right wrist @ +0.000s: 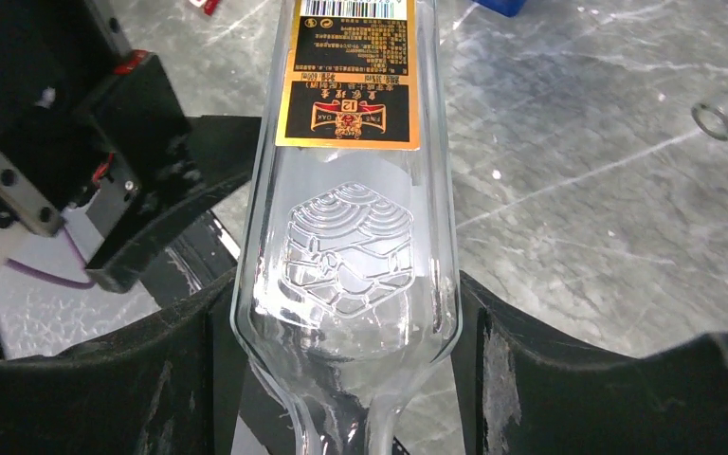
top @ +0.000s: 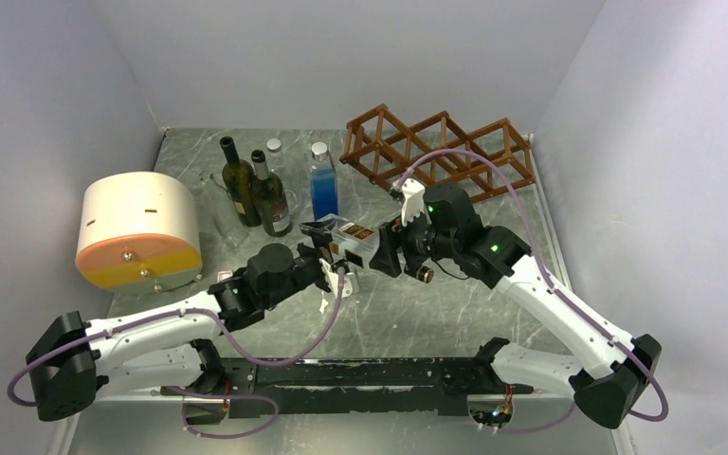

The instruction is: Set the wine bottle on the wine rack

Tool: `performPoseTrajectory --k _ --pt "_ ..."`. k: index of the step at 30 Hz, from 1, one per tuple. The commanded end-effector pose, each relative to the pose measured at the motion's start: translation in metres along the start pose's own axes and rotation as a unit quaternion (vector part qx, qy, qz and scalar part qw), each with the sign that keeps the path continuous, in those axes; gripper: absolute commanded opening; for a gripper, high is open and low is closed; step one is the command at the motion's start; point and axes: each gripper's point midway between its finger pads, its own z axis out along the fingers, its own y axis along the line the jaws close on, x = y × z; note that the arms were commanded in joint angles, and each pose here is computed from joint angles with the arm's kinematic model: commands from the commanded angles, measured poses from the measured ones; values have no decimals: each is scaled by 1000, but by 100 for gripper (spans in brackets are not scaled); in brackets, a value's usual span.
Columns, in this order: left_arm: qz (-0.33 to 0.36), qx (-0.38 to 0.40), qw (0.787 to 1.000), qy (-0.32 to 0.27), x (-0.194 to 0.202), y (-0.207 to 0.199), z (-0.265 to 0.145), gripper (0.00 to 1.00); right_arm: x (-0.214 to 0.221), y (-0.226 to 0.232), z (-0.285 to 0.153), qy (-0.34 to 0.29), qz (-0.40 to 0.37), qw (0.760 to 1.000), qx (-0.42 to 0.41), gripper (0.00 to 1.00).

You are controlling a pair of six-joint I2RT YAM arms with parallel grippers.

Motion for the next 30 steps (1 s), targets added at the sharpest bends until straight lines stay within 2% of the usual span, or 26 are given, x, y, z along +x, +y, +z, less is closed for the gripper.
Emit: performPoseTrajectory --k 1,6,10,15,20,23,24,25,27,29,30 --pt "-52 -30 998 -32 -12 12 -12 99 -37 1 -27 -65 -5 998 26 0" --pt "-109 -61 990 -61 -21 23 -30 99 -30 -6 -39 -57 10 997 57 0" --pt "-178 -95 978 -54 -18 33 -41 99 -28 -14 -48 -54 21 995 87 0" --pt "-261 -125 956 -47 -14 40 -50 99 -27 -24 -60 -47 32 990 126 0" --pt "-335 -192 922 -16 6 50 -54 99 -34 -39 -79 -51 38 980 187 0" --pt "-387 -256 886 12 26 57 -59 99 -45 -48 -96 -74 47 971 224 0" --pt "-421 -287 860 20 34 61 -62 99 -49 -52 -103 -85 52 965 243 0" --pt "-464 -324 824 27 42 66 -68 99 -52 -56 -109 -92 58 960 257 0" --pt "-528 -352 770 62 56 62 -71 99 -52 -64 -119 -101 71 949 289 0" --pt "-572 -342 742 78 61 60 -65 99 -49 -76 -126 -105 90 934 329 0" --pt "-583 -335 735 89 64 57 -62 99 -45 -83 -128 -107 99 925 351 0"
